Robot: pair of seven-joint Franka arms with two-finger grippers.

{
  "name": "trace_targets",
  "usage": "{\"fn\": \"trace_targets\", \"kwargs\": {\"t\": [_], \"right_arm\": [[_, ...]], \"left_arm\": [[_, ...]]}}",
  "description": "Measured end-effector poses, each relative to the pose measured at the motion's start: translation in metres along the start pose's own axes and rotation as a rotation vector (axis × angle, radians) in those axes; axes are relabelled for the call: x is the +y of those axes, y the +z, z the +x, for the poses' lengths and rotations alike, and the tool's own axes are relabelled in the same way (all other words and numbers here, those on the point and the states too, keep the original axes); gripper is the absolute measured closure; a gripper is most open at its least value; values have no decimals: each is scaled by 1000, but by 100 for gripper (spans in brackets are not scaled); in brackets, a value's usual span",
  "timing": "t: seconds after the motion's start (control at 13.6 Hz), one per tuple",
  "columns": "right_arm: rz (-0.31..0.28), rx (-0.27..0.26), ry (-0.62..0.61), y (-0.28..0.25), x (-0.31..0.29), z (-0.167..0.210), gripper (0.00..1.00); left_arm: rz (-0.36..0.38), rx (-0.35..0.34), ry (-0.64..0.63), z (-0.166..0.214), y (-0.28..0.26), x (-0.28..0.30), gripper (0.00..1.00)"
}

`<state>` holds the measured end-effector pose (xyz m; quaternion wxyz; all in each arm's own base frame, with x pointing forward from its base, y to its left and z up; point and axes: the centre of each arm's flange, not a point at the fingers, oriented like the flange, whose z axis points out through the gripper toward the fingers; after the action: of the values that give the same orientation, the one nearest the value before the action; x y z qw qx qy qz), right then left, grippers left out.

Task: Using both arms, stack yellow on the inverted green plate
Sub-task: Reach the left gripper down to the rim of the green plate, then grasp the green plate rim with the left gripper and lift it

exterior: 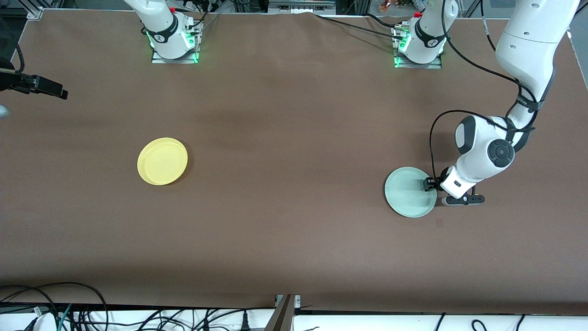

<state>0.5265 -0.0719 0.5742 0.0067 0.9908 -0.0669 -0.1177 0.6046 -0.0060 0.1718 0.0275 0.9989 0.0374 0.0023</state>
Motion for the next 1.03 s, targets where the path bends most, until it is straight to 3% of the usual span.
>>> {"fn": "trace_targets", "kwargs": {"t": [0.29, 0.66, 1.03], "right_arm": [[0, 0, 0, 0, 0, 0, 0], [0, 0, 0, 0, 0, 0, 0], [0, 0, 0, 0, 0, 0, 0]], "left_arm": [[-1, 16, 2, 6, -7, 2, 91], [0, 42, 92, 15, -19, 3, 94], [7, 46, 188, 31, -78, 31, 96]]}}
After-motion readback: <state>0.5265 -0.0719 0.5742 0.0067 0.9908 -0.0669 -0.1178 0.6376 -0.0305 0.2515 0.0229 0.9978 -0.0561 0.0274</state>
